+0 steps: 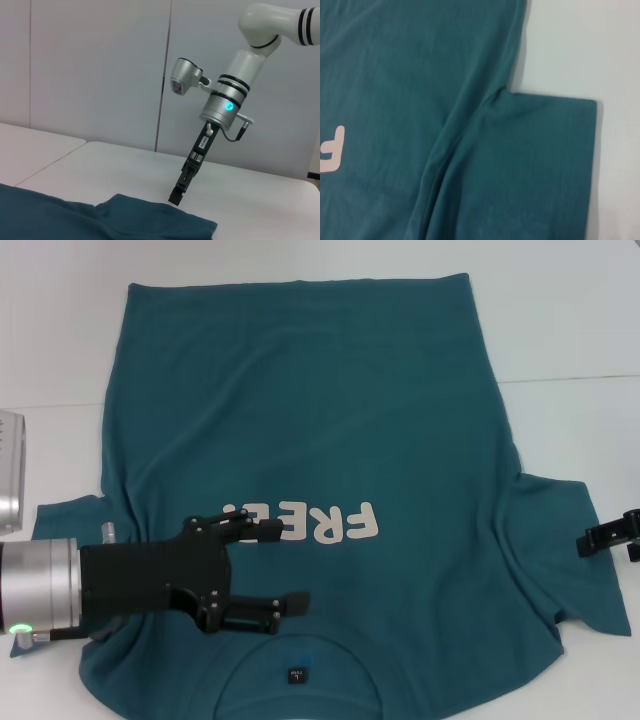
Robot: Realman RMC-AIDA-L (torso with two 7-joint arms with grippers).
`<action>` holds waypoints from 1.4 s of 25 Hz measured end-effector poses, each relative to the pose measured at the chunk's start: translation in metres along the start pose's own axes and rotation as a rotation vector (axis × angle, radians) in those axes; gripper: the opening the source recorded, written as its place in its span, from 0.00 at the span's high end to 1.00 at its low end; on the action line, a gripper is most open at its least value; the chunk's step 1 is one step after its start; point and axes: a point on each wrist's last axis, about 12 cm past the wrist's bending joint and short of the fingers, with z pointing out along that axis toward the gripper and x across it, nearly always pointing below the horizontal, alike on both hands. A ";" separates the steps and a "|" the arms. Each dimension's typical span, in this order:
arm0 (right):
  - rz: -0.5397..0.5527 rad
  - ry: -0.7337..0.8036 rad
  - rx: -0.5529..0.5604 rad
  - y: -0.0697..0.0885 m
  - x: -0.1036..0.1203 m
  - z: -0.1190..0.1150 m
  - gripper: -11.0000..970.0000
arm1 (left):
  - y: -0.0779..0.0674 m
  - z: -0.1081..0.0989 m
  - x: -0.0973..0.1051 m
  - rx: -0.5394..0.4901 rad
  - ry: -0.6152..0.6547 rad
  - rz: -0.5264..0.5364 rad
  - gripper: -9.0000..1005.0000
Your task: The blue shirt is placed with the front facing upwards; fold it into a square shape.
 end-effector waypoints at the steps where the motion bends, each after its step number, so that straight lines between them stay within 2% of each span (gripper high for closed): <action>1: 0.001 -0.001 0.000 0.000 0.000 0.000 0.06 | 0.000 0.000 0.000 0.000 0.000 0.000 0.07; 24: 0.008 -0.020 -0.030 0.002 0.003 0.012 0.06 | 0.000 0.000 0.001 0.002 0.006 0.008 0.07; 35: 0.010 -0.035 -0.043 0.003 0.001 0.011 0.06 | 0.000 0.000 0.001 0.002 0.008 0.008 0.07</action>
